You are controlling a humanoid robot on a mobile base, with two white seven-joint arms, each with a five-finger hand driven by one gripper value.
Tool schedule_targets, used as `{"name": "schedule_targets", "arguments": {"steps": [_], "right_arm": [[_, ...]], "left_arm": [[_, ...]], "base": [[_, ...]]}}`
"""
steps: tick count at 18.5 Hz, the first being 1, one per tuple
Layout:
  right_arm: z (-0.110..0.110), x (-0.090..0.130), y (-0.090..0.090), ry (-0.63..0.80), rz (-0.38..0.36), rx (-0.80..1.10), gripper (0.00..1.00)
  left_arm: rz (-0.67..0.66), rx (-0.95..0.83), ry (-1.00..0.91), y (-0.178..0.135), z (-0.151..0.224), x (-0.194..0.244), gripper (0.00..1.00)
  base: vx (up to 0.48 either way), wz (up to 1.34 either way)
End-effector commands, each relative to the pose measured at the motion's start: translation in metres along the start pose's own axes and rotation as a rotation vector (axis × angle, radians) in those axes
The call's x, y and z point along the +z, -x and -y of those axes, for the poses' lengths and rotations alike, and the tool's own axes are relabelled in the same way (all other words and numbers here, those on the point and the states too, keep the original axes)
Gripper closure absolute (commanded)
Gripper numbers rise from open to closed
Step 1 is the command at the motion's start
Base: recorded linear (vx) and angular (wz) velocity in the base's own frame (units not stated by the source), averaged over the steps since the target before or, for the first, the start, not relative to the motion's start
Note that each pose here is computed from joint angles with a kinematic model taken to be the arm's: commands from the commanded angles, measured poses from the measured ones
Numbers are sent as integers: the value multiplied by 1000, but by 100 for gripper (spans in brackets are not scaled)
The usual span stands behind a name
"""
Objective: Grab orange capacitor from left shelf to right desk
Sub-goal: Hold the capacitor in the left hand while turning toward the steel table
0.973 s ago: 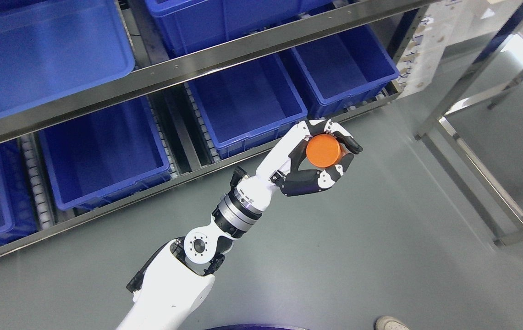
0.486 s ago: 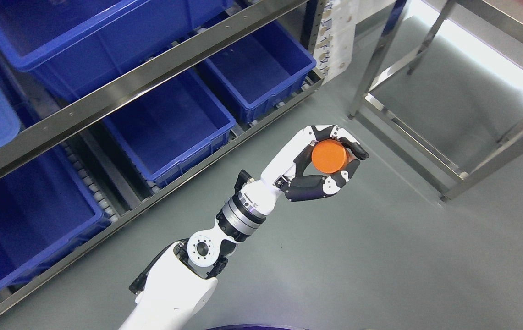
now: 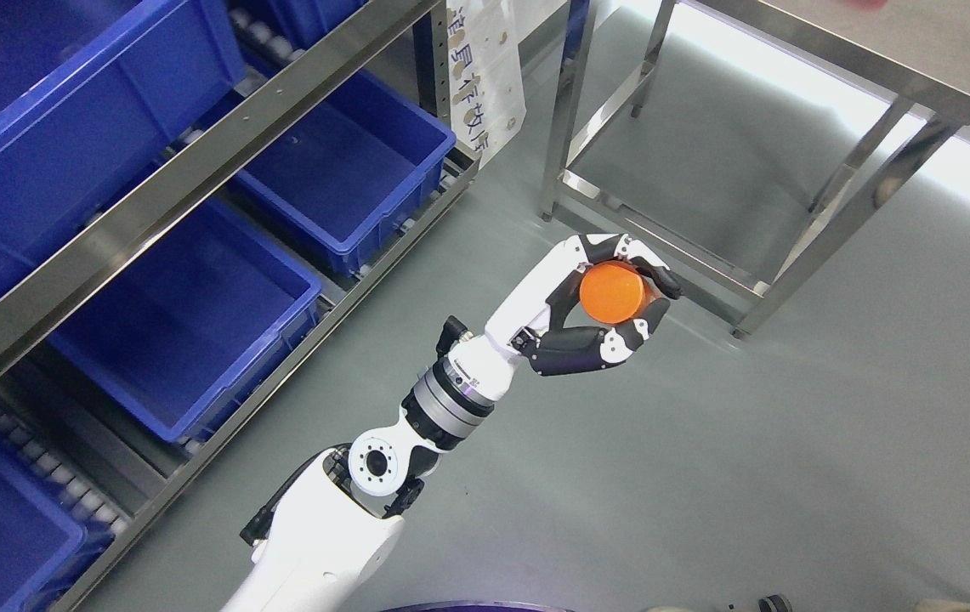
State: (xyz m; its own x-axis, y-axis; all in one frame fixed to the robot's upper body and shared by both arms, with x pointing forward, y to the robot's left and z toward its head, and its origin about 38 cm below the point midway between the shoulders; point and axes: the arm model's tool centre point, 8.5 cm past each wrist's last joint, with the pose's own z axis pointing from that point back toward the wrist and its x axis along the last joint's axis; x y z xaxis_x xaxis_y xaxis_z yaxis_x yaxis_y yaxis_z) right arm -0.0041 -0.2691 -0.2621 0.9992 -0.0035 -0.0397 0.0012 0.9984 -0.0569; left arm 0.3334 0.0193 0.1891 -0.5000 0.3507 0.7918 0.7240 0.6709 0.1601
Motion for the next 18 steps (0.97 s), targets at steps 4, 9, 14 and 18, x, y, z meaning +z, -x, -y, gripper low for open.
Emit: {"name": "schedule_targets", "arguments": {"steps": [4, 9, 14, 18], "right_arm": [[11, 0, 14, 17, -10, -13, 0], [11, 0, 14, 17, -10, -13, 0], [11, 0, 14, 17, -10, -13, 0], [11, 0, 14, 17, -10, -13, 0]], "left_arm": [[-7, -15, 13, 0, -4, 2, 97], [-7, -16, 15, 0, -4, 1, 97], [2, -19, 37, -2, -2, -5, 97], [8, -17, 51, -3, 2, -8, 97]], "base": [[199, -355], [246, -270], [273, -272], [294, -286]]}}
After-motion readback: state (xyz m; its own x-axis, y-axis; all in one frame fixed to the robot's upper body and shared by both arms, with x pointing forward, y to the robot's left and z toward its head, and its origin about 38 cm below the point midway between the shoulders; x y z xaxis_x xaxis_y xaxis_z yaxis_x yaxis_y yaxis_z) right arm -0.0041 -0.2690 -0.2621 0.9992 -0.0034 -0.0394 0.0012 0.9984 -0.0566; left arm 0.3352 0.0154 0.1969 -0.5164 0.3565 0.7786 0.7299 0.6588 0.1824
